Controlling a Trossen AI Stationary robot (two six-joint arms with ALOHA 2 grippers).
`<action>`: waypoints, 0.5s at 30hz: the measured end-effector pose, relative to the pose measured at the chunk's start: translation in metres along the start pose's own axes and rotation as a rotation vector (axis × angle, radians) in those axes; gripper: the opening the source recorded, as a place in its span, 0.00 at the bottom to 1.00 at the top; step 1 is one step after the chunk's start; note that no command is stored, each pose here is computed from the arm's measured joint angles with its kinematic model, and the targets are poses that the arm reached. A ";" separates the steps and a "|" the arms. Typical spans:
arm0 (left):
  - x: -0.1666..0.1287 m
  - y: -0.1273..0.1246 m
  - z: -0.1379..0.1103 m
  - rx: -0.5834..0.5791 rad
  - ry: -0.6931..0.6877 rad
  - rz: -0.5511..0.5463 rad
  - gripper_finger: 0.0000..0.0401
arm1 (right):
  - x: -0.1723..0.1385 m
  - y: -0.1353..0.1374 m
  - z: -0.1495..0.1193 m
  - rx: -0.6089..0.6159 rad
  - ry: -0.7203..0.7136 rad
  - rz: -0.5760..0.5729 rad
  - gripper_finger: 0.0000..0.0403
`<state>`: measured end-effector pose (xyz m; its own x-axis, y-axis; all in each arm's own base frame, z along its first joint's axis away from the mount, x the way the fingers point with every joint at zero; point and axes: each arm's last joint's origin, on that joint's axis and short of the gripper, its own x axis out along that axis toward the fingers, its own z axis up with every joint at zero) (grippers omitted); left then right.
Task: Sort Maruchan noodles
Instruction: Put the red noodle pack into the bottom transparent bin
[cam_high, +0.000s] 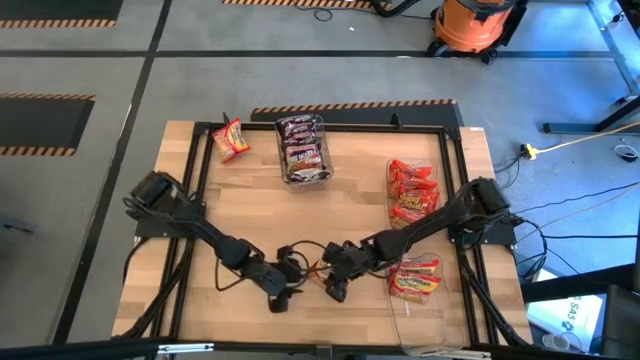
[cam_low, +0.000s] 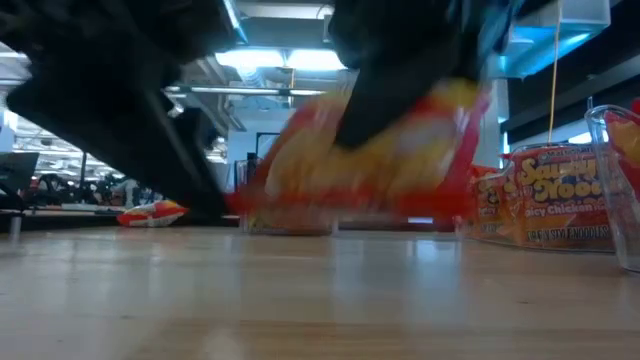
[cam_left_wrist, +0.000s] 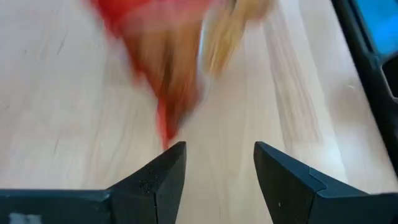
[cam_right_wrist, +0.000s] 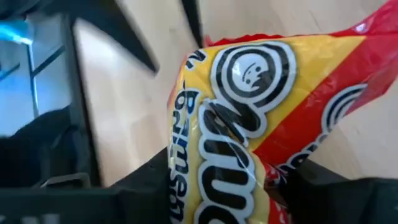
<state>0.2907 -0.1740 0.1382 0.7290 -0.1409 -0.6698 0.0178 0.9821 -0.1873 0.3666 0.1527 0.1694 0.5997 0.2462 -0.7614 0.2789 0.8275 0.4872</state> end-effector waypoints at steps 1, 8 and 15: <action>-0.005 0.000 0.001 0.003 0.007 -0.001 0.46 | -0.007 0.003 0.000 -0.020 0.002 0.007 0.42; -0.016 -0.006 0.008 -0.002 -0.029 -0.035 0.46 | -0.069 0.031 -0.012 -0.175 -0.014 0.037 0.40; -0.016 -0.006 0.009 -0.013 -0.032 -0.033 0.46 | -0.127 0.051 -0.049 -0.287 0.010 0.002 0.36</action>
<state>0.2850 -0.1763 0.1559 0.7497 -0.1693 -0.6397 0.0339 0.9753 -0.2184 0.2674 0.1882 0.2697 0.5922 0.2516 -0.7655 0.0534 0.9357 0.3489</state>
